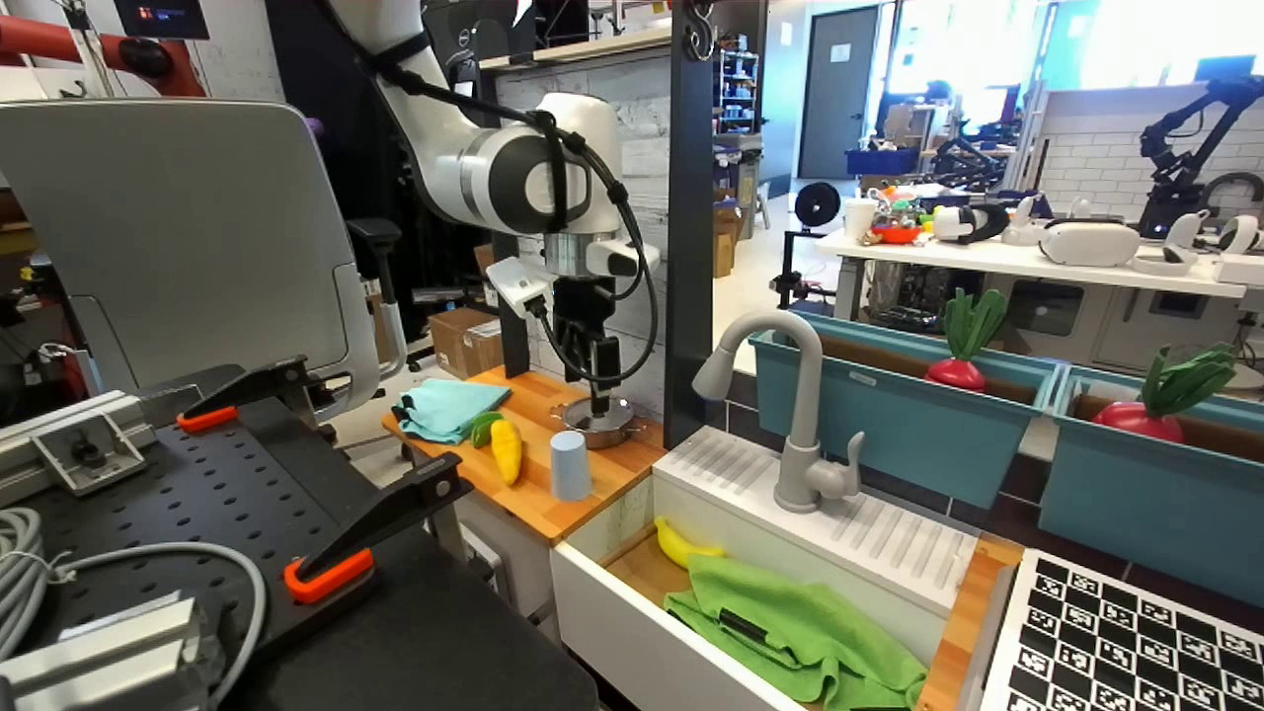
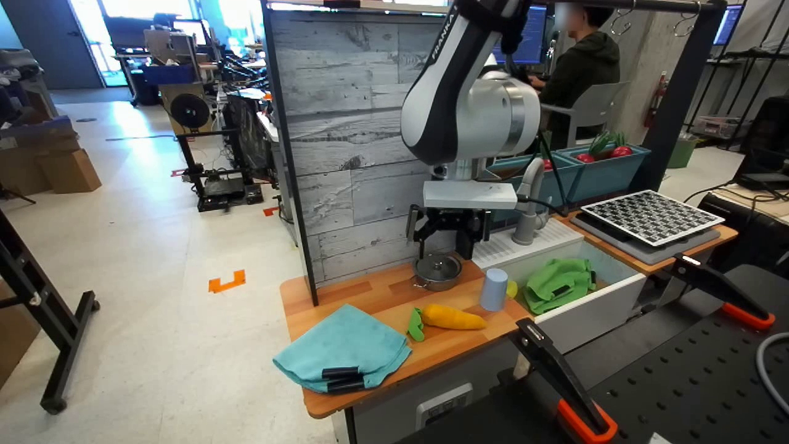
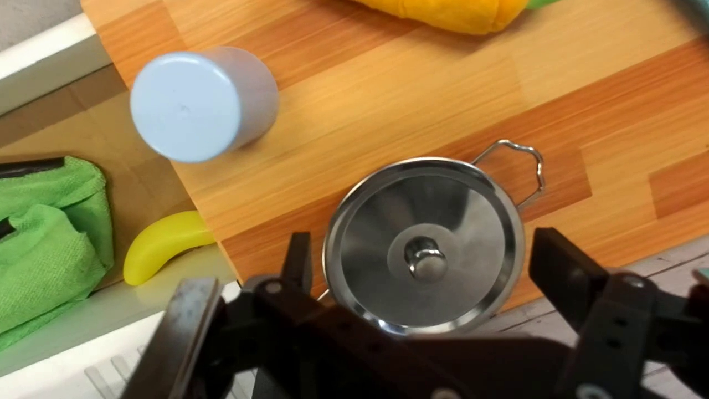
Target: Uncover the pot and put the lid on the counter
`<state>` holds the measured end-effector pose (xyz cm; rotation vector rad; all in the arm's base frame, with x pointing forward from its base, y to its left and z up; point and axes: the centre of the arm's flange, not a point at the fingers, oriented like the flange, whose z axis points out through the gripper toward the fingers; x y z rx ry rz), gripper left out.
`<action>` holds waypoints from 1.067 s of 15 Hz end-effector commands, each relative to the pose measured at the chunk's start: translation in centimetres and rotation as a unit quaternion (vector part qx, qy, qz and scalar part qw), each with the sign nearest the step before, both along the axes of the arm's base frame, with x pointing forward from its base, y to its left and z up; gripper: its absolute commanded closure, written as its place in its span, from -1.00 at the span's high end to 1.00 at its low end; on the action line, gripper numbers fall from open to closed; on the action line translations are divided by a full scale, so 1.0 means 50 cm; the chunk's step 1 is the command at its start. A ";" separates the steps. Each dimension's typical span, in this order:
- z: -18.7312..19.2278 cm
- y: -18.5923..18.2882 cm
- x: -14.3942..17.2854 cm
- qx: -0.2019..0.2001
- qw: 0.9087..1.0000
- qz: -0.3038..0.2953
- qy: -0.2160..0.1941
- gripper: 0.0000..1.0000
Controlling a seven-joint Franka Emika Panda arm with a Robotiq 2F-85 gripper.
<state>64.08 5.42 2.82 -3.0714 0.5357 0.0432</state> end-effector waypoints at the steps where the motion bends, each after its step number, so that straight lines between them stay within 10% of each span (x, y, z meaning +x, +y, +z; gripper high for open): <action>1: -0.030 0.007 0.043 -0.003 1.000 -0.012 0.006 1.00; 4: -0.043 0.006 0.052 -0.006 1.000 -0.018 0.010 1.00; 5: -0.047 0.004 0.055 -0.007 1.000 -0.017 0.011 0.50; 16: -0.027 0.008 0.041 -0.003 1.000 -0.013 0.001 -0.98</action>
